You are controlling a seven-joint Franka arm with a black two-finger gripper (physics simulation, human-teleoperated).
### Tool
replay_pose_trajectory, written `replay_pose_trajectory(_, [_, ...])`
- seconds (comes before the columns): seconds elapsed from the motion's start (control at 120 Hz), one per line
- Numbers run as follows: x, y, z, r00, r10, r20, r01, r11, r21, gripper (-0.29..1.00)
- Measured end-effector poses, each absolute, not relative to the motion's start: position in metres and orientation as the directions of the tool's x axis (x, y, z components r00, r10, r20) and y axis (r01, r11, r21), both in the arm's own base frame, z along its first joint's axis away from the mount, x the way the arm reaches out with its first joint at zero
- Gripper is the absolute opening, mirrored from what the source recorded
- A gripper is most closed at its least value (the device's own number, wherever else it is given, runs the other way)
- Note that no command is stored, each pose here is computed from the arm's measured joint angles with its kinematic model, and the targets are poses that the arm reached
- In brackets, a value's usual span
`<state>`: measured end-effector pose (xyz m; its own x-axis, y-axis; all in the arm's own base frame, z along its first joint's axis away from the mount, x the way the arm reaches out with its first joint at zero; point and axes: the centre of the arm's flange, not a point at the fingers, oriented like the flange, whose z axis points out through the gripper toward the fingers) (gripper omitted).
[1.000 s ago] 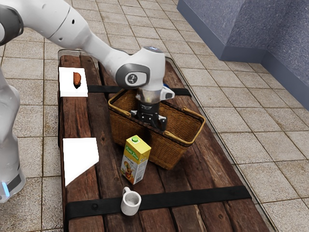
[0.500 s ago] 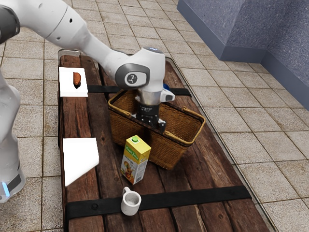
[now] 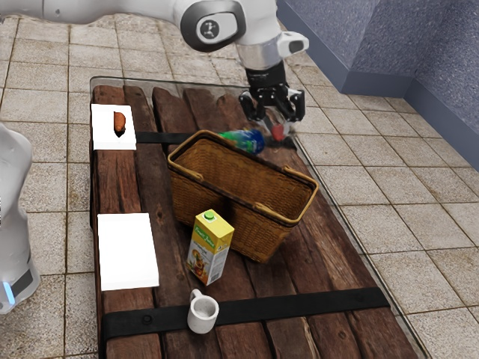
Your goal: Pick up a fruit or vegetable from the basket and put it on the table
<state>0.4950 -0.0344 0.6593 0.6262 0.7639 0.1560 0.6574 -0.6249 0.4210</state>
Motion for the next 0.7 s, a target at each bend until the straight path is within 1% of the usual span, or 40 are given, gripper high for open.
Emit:
replay_pose_trajectory(0.042, [0.504,-0.002,0.687,0.570,0.798,0.198,0.683,-0.593,0.426,0.18])
replay_pose_trajectory(0.1, [0.513,0.054,0.701,0.475,0.852,0.219,0.747,-0.522,0.411,0.18])
replay_pose_trajectory(0.167, [0.516,0.096,0.696,0.405,0.889,0.212,0.802,-0.457,0.384,0.17])
replay_pose_trajectory(0.275, [0.517,0.125,0.684,0.358,0.915,0.188,0.847,-0.403,0.348,0.17])
replay_pose_trajectory(0.483, [0.489,0.209,0.677,0.203,0.967,0.155,0.913,-0.244,0.327,0.17])
replay_pose_trajectory(0.5, [0.487,0.213,0.676,0.195,0.969,0.152,0.916,-0.236,0.326,0.19])
replay_pose_trajectory(0.55, [0.482,0.223,0.675,0.176,0.975,0.134,0.919,-0.212,0.331,0.34])
replay_pose_trajectory(0.592, [0.480,0.227,0.673,0.169,0.978,0.120,0.922,-0.200,0.332,0.43])
replay_pose_trajectory(0.642, [0.477,0.226,0.668,0.171,0.980,0.106,0.923,-0.197,0.329,0.51])
replay_pose_trajectory(0.7, [0.467,0.221,0.666,0.151,0.985,0.081,0.926,-0.169,0.336,0.58])
